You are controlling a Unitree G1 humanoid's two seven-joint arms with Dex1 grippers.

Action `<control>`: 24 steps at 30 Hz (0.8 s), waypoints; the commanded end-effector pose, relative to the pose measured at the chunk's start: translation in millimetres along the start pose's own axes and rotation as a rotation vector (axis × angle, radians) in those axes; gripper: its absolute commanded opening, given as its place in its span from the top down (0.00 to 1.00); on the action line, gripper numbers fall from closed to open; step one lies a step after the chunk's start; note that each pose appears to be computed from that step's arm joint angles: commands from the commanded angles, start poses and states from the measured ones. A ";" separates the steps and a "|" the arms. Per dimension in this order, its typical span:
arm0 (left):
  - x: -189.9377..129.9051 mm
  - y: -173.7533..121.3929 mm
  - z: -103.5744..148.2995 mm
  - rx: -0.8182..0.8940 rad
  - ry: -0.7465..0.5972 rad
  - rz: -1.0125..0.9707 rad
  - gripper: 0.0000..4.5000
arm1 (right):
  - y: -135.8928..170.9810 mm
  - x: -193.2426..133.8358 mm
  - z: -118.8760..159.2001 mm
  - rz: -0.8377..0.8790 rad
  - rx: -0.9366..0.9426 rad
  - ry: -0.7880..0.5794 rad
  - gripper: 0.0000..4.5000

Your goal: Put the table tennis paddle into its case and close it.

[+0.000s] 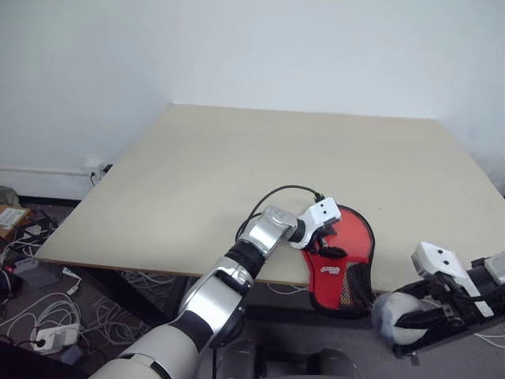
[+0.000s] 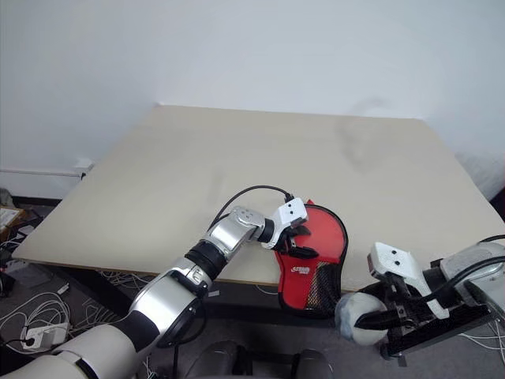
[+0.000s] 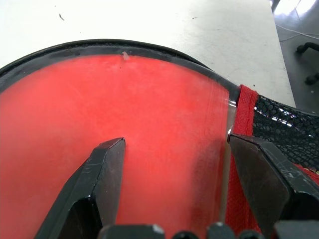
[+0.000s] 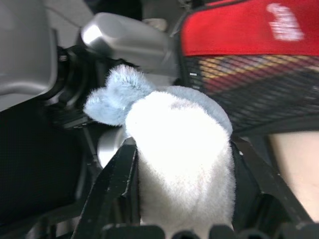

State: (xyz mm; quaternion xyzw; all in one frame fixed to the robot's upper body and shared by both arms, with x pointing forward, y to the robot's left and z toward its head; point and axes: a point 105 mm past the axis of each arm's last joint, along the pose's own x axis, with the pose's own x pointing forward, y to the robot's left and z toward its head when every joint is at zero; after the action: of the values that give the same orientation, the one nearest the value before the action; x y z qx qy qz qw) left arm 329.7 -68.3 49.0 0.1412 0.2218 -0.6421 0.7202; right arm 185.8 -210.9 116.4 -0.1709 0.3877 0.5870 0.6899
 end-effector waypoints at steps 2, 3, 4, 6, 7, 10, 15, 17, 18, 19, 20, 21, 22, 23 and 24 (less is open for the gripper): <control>-0.8 3.3 -30.9 -0.059 0.100 0.026 0.21 | -12.4 -12.6 13.8 -0.059 -0.031 -0.060 0.55; -0.8 3.5 -30.7 -0.059 0.100 0.026 0.21 | -13.6 -14.0 16.1 -0.061 -0.029 -0.071 0.55; -1.5 4.5 -30.8 -0.060 0.101 0.029 0.21 | -16.4 -17.1 22.7 -0.070 -0.030 -0.104 0.55; -3.4 5.9 -31.2 -0.057 0.103 0.031 0.21 | -21.5 -21.1 31.9 -0.085 -0.033 -0.148 0.55; -4.2 6.5 -31.7 -0.056 0.105 0.031 0.21 | -23.4 -22.1 34.3 -0.089 -0.032 -0.162 0.55; -6.0 8.8 -32.2 -0.054 0.107 0.039 0.21 | -29.4 -21.5 35.9 -0.110 -0.032 -0.174 0.55; -7.2 10.7 -29.8 -0.062 0.097 0.045 0.21 | -37.0 -21.6 42.1 -0.133 -0.015 -0.203 0.27; -7.3 10.4 -31.3 -0.062 0.099 0.044 0.21 | -40.0 -20.6 41.7 -0.146 -0.009 -0.198 0.11; -7.3 10.3 -31.7 -0.062 0.100 0.044 0.21 | -41.4 -20.2 41.3 -0.152 -0.005 -0.196 0.04; -7.6 10.5 -31.9 -0.062 0.100 0.045 0.21 | -42.7 -20.1 42.3 -0.155 0.000 -0.204 0.01; -8.0 10.9 -31.7 -0.062 0.099 0.046 0.21 | -44.0 -20.5 43.7 -0.157 0.004 -0.215 0.01; -8.8 11.7 -31.5 -0.065 0.097 0.049 0.21 | -46.3 -22.1 47.3 -0.166 0.011 -0.238 0.01; -9.6 12.6 -31.2 -0.067 0.095 0.053 0.21 | -48.4 -23.8 50.8 -0.171 0.019 -0.260 0.01; -10.7 13.8 -30.6 -0.067 0.090 0.058 0.21 | -50.9 -25.8 55.0 -0.181 0.021 -0.285 0.01; -11.9 15.0 -29.6 -0.069 0.083 0.062 0.21 | -53.7 -27.4 58.8 -0.194 0.022 -0.307 0.01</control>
State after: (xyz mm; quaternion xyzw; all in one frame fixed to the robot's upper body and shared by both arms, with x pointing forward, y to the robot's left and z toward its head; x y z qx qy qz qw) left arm 335.8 -62.6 49.6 0.1421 0.2217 -0.6348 0.7264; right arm 248.3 -203.1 146.4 -0.1107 0.2976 0.5377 0.7811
